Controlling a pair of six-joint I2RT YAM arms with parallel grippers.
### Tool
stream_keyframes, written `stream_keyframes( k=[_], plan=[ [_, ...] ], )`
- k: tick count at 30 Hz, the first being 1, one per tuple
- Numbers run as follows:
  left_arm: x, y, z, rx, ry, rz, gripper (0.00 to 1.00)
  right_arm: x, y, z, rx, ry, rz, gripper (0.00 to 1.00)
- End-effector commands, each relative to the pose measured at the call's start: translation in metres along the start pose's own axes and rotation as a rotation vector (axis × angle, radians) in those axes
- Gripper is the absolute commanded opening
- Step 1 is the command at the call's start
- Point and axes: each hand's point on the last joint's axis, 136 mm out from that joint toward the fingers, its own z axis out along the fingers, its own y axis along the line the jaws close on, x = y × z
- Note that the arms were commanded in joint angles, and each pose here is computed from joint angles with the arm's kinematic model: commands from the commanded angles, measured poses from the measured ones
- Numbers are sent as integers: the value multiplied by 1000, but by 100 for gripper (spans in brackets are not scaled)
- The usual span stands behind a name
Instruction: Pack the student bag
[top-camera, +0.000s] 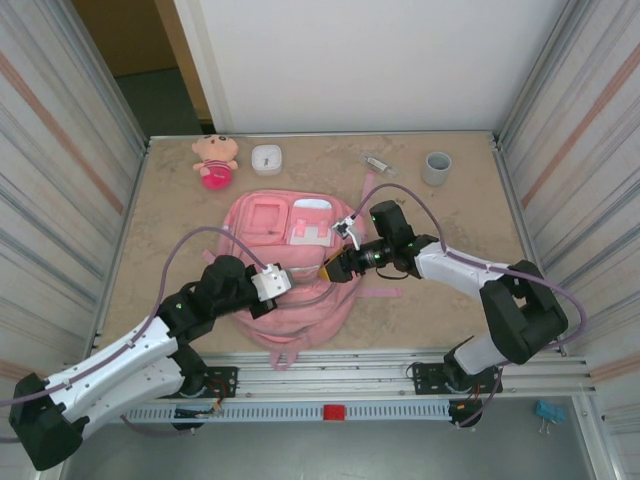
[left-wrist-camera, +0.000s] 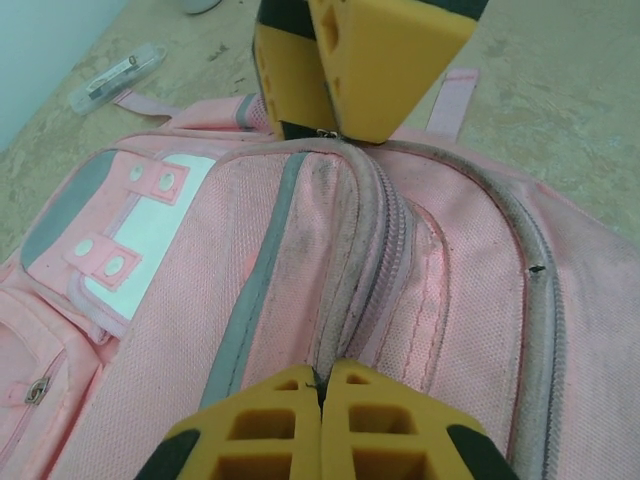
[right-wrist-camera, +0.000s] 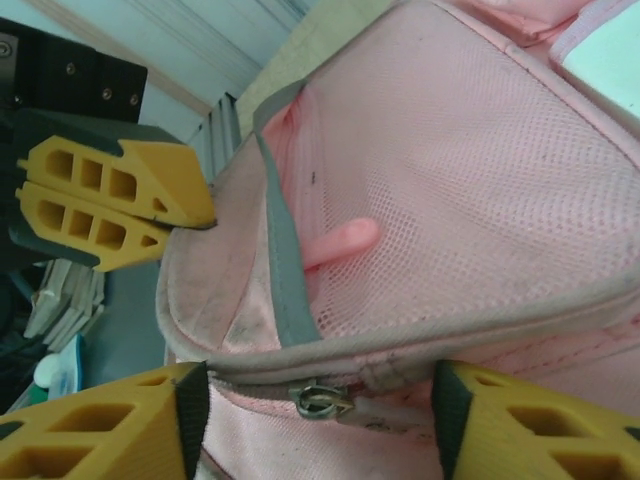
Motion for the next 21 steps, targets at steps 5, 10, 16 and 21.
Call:
stream_keyframes(
  k=[5, 10, 16, 21],
  plan=[
    [-21, 23, -6, -98, -85, -20, 0, -2, 29, -5, -75, 22, -28, 45],
    [-25, 23, -7, -91, -97, -18, 0, -3, 18, 0, -43, 26, -12, 36],
    [-26, 23, -8, -91, -98, -18, 0, -7, 19, -2, -36, 9, -17, 23],
    [-27, 22, -6, -84, -105, -20, 0, -10, 15, -2, -12, -12, -11, 20]
  ],
)
